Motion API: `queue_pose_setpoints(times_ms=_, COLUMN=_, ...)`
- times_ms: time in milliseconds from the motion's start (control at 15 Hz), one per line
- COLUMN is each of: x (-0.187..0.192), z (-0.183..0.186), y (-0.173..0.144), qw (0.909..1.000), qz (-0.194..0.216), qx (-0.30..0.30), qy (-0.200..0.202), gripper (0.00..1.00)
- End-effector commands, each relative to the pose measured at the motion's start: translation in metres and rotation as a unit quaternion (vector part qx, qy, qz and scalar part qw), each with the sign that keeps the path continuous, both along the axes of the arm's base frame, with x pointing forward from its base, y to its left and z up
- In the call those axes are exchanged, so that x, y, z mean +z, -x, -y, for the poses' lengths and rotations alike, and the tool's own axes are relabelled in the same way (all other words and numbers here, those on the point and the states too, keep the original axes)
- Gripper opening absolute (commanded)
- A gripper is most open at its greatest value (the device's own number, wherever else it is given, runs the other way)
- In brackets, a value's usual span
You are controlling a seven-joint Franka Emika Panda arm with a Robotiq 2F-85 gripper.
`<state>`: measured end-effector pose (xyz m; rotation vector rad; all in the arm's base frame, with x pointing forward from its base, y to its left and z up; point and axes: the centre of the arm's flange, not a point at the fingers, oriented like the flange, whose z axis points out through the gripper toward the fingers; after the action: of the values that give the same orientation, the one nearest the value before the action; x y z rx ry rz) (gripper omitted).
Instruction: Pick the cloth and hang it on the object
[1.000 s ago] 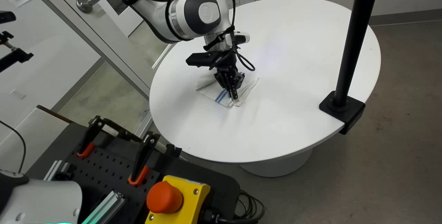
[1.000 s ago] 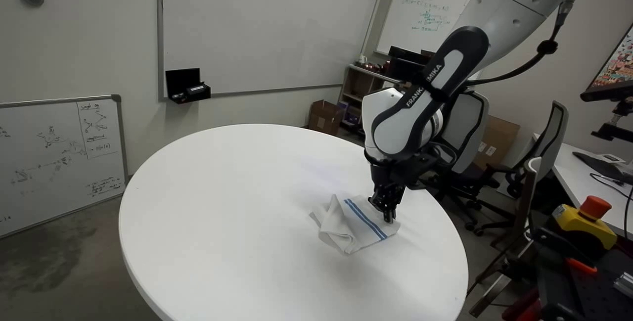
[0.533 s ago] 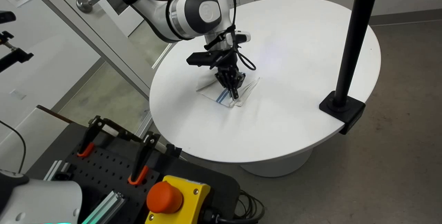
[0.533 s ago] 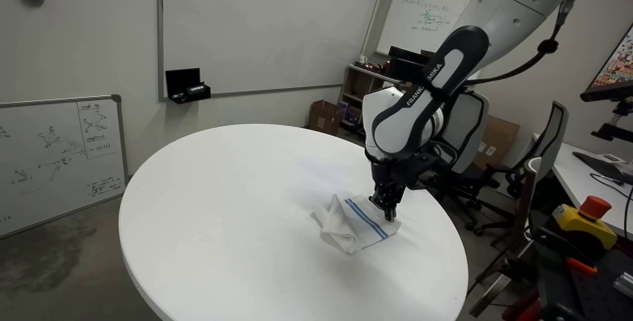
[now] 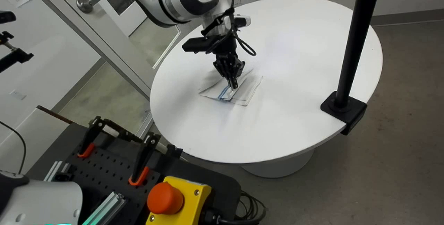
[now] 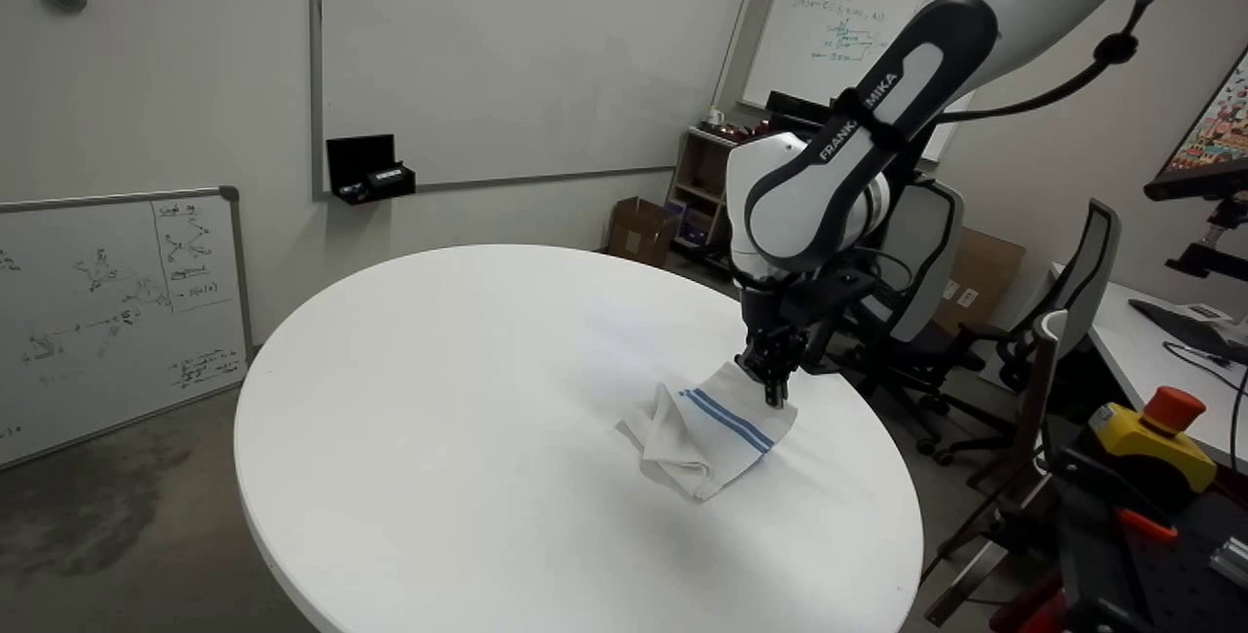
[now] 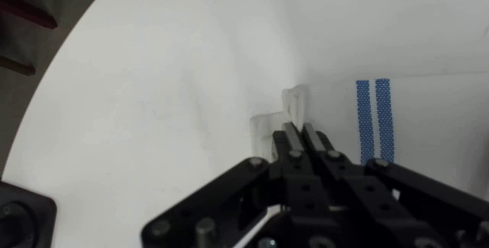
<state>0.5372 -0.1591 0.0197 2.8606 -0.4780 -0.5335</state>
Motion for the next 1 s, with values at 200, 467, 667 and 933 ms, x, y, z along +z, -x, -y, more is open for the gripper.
queue_pose_setpoints(times_ms=200, x=0.112, z=-0.006, y=0.031, qw=0.9992, qz=0.016, qx=0.031, qy=-0.018, gripper=0.02)
queue_pose_setpoints(times_ms=467, x=0.161, z=-0.011, y=0.046, qw=0.998, qz=0.032, qx=0.052, qy=-0.017, gripper=0.02)
queue_pose_setpoints(times_ms=667, x=0.195, z=-0.01, y=0.049, qw=0.9975, qz=0.047, qx=0.052, qy=-0.011, gripper=0.02)
queue_pose_setpoints(times_ms=933, x=0.238, z=-0.007, y=0.05, qw=0.9968, qz=0.049, qx=0.062, qy=-0.001, gripper=0.02)
